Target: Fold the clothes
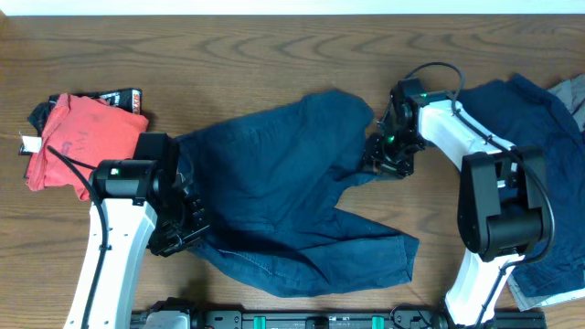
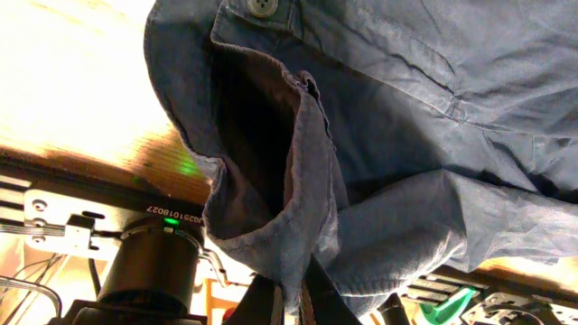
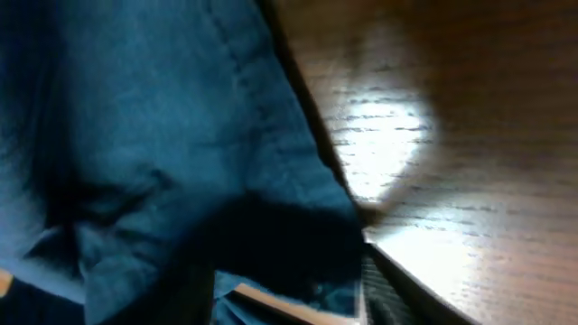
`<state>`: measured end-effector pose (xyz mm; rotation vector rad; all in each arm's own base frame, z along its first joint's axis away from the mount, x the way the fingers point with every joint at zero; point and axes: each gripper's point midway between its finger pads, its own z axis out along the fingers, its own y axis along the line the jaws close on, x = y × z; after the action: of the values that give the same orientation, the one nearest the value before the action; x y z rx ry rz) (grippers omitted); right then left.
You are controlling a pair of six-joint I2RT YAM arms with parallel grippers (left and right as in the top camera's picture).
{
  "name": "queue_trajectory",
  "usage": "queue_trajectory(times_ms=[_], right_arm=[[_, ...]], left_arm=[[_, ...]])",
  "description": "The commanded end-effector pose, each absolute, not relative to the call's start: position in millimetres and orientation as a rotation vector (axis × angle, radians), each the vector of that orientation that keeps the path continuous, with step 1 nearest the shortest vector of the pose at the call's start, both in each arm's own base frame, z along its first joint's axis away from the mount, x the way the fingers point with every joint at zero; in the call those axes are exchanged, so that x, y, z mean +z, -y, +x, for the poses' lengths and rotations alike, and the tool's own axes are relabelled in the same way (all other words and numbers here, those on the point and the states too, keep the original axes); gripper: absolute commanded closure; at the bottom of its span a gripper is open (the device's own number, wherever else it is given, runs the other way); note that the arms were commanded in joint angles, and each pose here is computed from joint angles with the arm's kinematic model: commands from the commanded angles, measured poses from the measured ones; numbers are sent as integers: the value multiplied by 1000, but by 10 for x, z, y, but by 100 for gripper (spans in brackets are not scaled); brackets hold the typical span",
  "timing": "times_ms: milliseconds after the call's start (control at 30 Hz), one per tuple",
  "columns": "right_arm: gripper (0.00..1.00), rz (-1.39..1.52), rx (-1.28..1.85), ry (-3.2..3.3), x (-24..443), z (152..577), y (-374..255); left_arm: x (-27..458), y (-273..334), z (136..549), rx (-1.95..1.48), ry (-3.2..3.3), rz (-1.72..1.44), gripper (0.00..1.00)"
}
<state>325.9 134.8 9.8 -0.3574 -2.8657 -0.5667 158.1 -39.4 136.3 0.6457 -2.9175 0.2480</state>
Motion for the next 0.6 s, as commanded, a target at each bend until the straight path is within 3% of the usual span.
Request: queue_trajectory(times_ms=[0, 100, 300, 567], right_arm=[[71, -411, -551, 2874, 153, 3257, -1376], [99, -396, -543, 2872, 152, 3233, -1402], [99, -423, -399, 2902, 98, 3219, -1203], [99, -687, -54, 3021, 203, 3585, -106]], left_arm=[[1339, 359, 1560, 219, 2909, 664, 94], [1339, 359, 1558, 219, 2908, 663, 94], [1339, 359, 1559, 219, 2909, 663, 94], [1339, 359, 1559, 219, 2909, 663, 94]])
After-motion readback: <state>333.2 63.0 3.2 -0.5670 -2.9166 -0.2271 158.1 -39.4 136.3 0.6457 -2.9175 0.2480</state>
